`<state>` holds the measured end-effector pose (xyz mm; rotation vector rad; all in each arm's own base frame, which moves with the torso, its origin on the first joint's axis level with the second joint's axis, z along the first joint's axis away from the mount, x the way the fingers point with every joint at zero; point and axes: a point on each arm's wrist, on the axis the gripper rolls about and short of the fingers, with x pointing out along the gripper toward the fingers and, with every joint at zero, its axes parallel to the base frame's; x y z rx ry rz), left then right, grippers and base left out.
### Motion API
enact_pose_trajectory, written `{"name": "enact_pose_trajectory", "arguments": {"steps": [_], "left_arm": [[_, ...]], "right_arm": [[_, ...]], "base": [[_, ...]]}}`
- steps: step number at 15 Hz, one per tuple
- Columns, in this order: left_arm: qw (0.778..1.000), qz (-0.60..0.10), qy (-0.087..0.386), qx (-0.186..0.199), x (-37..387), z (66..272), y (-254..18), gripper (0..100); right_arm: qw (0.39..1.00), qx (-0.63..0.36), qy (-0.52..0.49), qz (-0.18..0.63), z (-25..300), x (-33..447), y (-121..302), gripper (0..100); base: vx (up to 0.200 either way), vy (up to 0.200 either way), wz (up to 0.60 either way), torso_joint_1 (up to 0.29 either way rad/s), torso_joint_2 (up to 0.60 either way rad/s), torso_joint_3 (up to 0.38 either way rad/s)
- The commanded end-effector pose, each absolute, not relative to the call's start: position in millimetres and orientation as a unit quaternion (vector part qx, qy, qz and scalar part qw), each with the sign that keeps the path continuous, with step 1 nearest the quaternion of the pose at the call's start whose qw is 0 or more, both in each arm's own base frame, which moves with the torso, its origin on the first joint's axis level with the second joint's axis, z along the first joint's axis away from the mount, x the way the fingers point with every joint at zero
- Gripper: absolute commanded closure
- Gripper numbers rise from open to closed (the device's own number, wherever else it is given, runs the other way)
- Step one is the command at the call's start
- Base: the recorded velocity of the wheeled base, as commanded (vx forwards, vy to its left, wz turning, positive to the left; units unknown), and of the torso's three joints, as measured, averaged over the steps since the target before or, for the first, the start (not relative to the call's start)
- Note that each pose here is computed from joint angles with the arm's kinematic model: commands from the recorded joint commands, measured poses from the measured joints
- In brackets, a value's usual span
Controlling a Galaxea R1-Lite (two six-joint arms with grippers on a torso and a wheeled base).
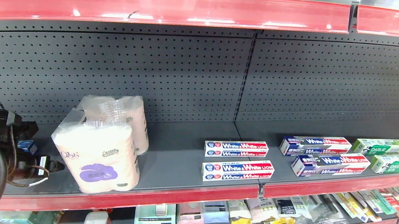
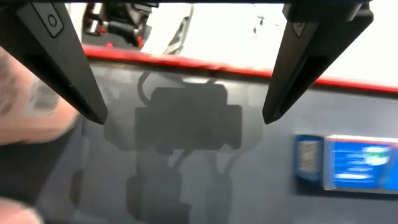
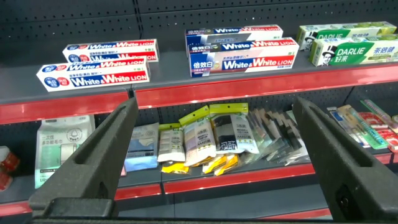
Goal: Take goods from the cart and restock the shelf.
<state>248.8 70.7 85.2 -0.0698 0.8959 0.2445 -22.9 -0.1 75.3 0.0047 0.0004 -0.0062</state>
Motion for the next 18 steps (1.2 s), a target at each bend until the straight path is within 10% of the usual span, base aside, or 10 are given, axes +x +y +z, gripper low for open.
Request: {"name": "enact_pose_trajectory", "arguments": {"steps": [1,7,12,14,18], "left_arm": [[0.903,0.132,0.408,-0.034,232.2,99.7,74.5,0],[0.972,0.059,0.226,0.035,88.5,167.7,17.4,0],[0.997,-0.015,0.057,0.051,-7.0,106.2,-4.7,0],[0.996,-0.066,0.04,0.041,-18.2,83.4,-7.9,0],[0.998,0.046,0.042,-0.021,-17.3,83.6,-2.9,0]], "right_arm": [[1.0,0.002,0.001,-0.003,75.3,-22.8,-0.1,0],[1.0,0.002,0.001,-0.003,75.3,-22.8,-0.1,0],[1.0,0.002,0.001,-0.003,75.3,-22.8,-0.1,0],[1.0,0.002,0.001,-0.003,75.3,-22.8,-0.1,0],[1.0,0.002,0.002,-0.003,75.4,-22.7,-0.1,0]], "base": [[0.0,0.0,0.0,0.0,0.0,0.0],[0.0,0.0,0.0,0.0,0.0,0.0],[0.0,0.0,0.0,0.0,0.0,0.0],[0.0,0.0,0.0,0.0,0.0,0.0],[0.0,0.0,0.0,0.0,0.0,0.0]]}}
